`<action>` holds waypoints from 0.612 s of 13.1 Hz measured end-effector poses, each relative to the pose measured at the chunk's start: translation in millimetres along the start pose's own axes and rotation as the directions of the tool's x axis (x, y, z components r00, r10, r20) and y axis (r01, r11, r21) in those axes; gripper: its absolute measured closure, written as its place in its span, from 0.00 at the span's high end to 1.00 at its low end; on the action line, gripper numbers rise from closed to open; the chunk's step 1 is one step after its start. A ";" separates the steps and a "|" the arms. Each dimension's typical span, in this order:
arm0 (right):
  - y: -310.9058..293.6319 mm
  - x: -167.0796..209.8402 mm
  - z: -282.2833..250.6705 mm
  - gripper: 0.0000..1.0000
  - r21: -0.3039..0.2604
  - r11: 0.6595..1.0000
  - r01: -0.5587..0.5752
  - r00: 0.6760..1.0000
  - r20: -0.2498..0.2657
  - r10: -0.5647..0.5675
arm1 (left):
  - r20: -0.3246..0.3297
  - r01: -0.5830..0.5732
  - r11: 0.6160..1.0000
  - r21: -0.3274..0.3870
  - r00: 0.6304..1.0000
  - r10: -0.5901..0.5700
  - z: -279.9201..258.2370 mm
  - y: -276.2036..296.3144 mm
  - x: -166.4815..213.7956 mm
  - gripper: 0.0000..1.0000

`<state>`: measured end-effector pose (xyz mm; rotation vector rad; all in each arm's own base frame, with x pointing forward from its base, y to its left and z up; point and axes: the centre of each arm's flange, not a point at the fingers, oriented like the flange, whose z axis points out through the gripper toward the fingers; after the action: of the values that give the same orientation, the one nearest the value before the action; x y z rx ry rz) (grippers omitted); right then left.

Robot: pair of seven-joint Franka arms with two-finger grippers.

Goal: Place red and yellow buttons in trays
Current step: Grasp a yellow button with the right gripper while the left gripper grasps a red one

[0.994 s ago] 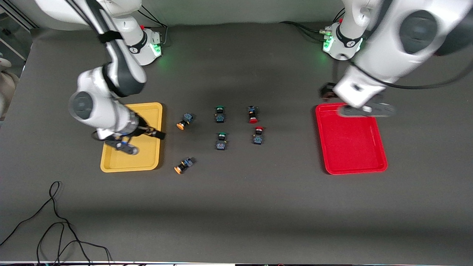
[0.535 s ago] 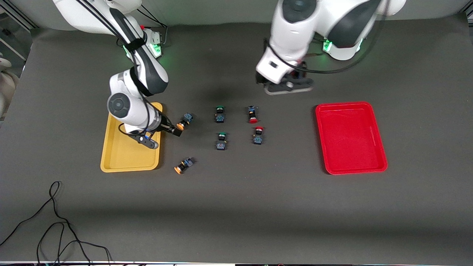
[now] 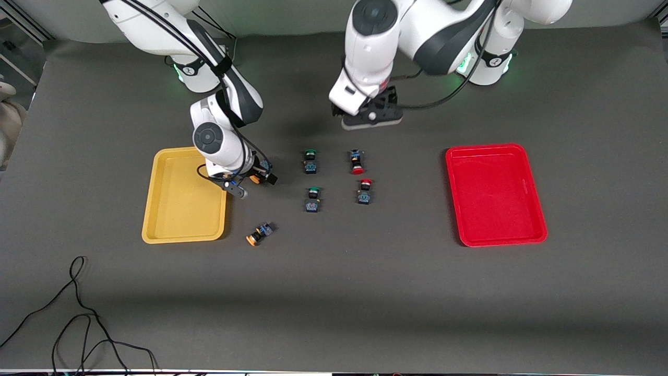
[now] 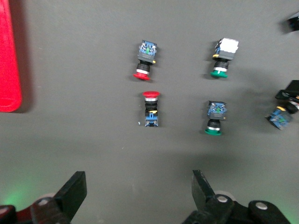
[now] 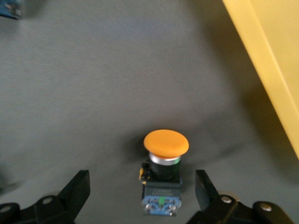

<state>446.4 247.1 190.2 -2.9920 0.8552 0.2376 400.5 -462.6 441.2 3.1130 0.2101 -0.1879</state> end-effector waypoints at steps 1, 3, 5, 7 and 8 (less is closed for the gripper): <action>2.2 -2.1 5.8 1.00 -0.003 1.000 0.002 1.000 0.000 -0.002 | 0.001 0.002 1.000 0.004 1.000 -0.002 26.8 2.9 2.3 1.00; 3.0 -4.6 10.4 1.00 -0.007 1.000 0.005 1.000 0.000 -0.005 | -0.001 0.006 1.000 0.010 1.000 -0.006 78.6 0.1 2.5 1.00; 2.5 -4.9 12.3 0.94 0.003 1.000 0.006 1.000 -0.009 -0.006 | -0.002 0.010 1.000 0.018 1.000 -0.010 126.0 -6.9 1.0 1.00; 0.8 -7.3 17.3 0.74 0.007 1.000 0.012 1.000 -0.014 -0.012 | -0.007 0.014 1.000 0.021 1.000 -0.014 173.1 -7.3 4.5 1.00; 0.4 -8.4 19.6 0.63 0.006 1.000 0.015 1.000 -0.014 -0.014 | -0.009 0.014 1.000 0.023 1.000 -0.014 196.2 -5.8 6.6 1.00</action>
<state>436.4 252.3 172.1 -2.9968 0.8336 0.2140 383.0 -460.6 245.6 3.1362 0.2319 -0.1774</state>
